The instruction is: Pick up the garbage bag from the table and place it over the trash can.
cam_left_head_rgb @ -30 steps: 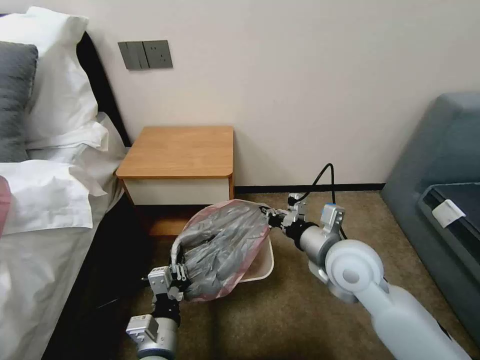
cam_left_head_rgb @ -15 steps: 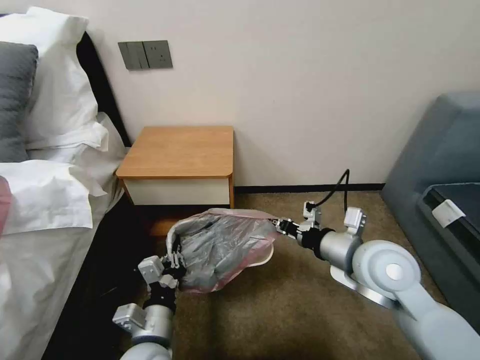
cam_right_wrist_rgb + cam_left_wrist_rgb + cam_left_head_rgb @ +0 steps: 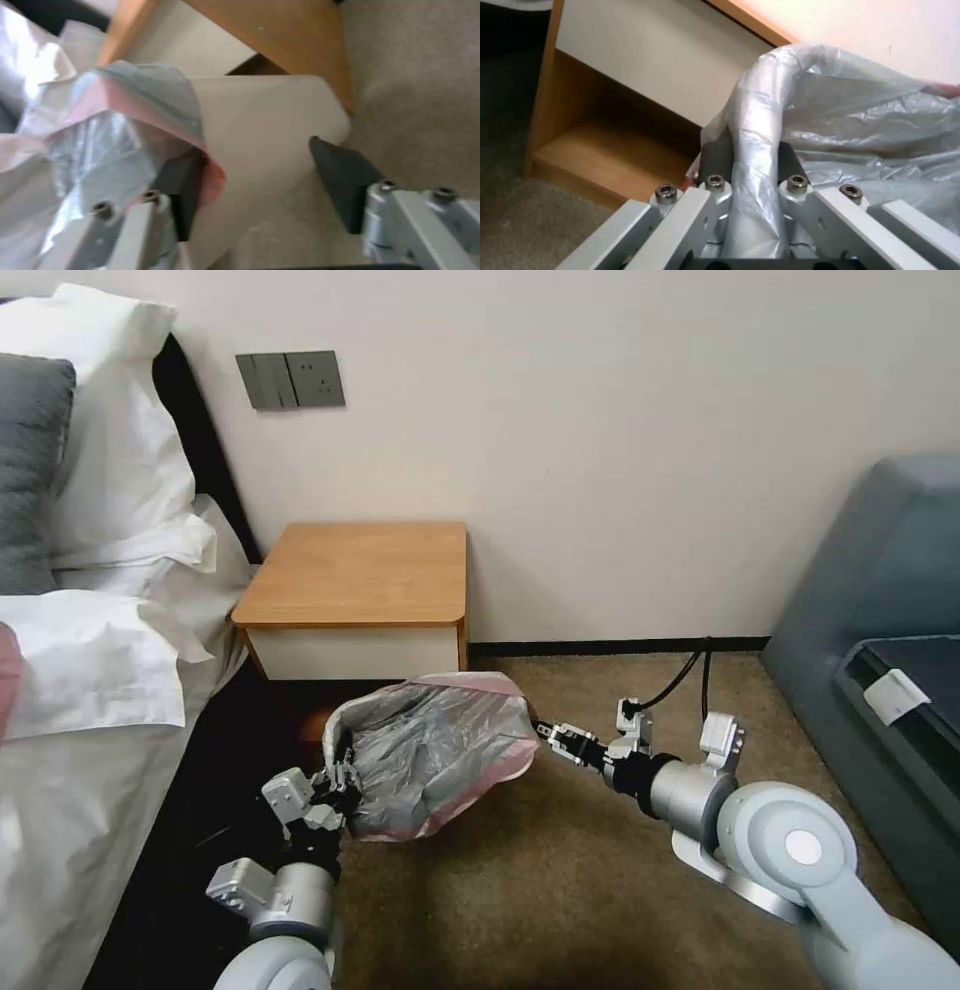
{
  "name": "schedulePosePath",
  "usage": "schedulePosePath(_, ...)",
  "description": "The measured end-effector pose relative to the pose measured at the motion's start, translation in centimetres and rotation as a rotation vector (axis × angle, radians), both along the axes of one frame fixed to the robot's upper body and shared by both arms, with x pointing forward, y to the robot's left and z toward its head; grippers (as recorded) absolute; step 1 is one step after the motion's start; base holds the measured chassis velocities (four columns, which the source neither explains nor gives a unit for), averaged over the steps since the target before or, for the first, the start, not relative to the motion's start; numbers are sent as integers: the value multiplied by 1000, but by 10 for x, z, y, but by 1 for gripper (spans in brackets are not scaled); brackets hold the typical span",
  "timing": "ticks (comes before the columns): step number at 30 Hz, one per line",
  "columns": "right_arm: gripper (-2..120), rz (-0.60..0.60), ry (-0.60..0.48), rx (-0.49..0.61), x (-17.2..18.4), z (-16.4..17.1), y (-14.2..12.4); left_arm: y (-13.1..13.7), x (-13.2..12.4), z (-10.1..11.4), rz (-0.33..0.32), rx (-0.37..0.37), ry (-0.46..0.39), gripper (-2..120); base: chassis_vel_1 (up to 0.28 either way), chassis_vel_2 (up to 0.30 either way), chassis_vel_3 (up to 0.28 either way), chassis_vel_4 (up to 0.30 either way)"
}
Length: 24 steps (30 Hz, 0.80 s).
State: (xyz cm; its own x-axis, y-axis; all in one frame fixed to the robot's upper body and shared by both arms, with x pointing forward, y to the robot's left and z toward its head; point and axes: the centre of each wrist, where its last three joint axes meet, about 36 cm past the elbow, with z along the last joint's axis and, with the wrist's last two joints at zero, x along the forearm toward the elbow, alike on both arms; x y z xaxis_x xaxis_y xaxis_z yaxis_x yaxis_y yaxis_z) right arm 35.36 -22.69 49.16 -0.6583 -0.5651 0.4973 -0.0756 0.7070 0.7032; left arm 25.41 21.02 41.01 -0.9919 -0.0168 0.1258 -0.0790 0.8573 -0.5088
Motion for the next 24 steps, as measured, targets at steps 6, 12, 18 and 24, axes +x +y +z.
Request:
schedulePosePath(6, 84, 13, -1, -83, 2, -21, -3, 4, 1, 3, -1, -2, -4, 6, 0, 0, 0, 0)
schedulePosePath(12, 100, 27, -14, -118, 6, -37, -6, 8, 4, 6, 1, -25, 3, 5, 0, 0, 0, 0)
schedulePosePath(18, 100, 5, -49, -138, 2, -44, -11, 8, 6, 5, 5, -26, 10, 5, 0, 0, 0, 0)
schedulePosePath(24, 100, -126, -181, 16, -24, -31, -16, 13, 7, 4, 33, -38, 44, 5, 0, 0, 0, 0)
